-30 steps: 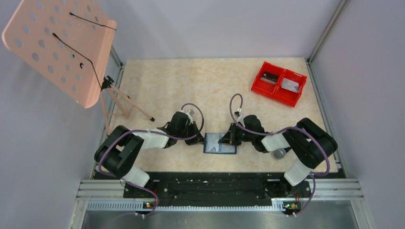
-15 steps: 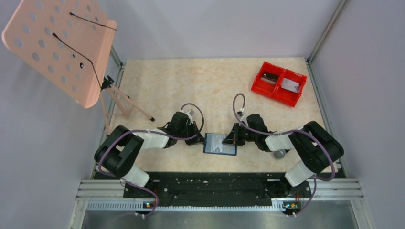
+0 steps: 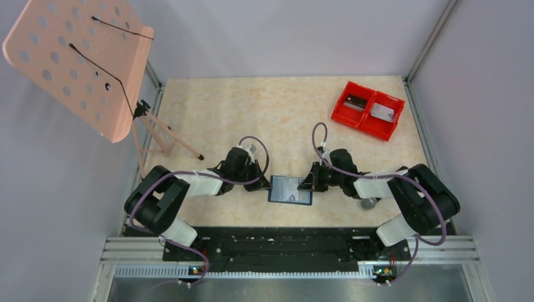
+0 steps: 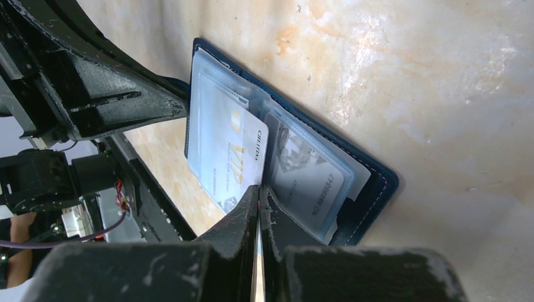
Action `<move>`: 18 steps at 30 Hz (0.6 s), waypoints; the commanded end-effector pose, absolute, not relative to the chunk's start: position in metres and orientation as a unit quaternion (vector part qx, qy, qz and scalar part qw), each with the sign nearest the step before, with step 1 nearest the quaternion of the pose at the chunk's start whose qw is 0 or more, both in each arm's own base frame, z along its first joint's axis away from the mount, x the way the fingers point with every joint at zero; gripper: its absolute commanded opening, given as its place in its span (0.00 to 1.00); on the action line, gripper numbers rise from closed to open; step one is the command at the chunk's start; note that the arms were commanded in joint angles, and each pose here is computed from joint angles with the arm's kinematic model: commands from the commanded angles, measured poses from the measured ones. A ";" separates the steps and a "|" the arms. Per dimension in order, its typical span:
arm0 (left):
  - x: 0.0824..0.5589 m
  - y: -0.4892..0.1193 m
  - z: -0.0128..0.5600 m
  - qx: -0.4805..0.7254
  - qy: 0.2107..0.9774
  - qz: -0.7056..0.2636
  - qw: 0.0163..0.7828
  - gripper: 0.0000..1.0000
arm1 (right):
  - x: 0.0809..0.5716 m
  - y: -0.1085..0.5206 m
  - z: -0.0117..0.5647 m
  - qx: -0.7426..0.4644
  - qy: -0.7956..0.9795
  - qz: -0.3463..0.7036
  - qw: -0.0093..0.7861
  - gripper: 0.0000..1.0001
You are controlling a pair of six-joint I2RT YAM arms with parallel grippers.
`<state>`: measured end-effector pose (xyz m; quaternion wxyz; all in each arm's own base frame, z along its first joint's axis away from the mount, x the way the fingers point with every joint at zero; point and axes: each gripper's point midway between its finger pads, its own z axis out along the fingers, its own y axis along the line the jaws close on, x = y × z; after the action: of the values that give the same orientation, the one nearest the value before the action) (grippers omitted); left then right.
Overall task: Take the credit cards out of the card holder
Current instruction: Remove the credit card from the card holder.
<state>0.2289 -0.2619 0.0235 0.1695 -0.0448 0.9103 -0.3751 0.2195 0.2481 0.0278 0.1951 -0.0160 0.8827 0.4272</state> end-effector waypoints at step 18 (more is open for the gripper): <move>0.206 -0.243 -0.002 -0.045 0.937 -0.320 0.131 0.00 | 0.235 0.246 0.061 -0.020 0.861 0.460 0.219 0.00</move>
<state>0.2287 -0.2618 0.0242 0.1719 -0.0447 0.9111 -0.3720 0.2195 0.2353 0.0493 0.2058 -0.0134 0.8774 0.4332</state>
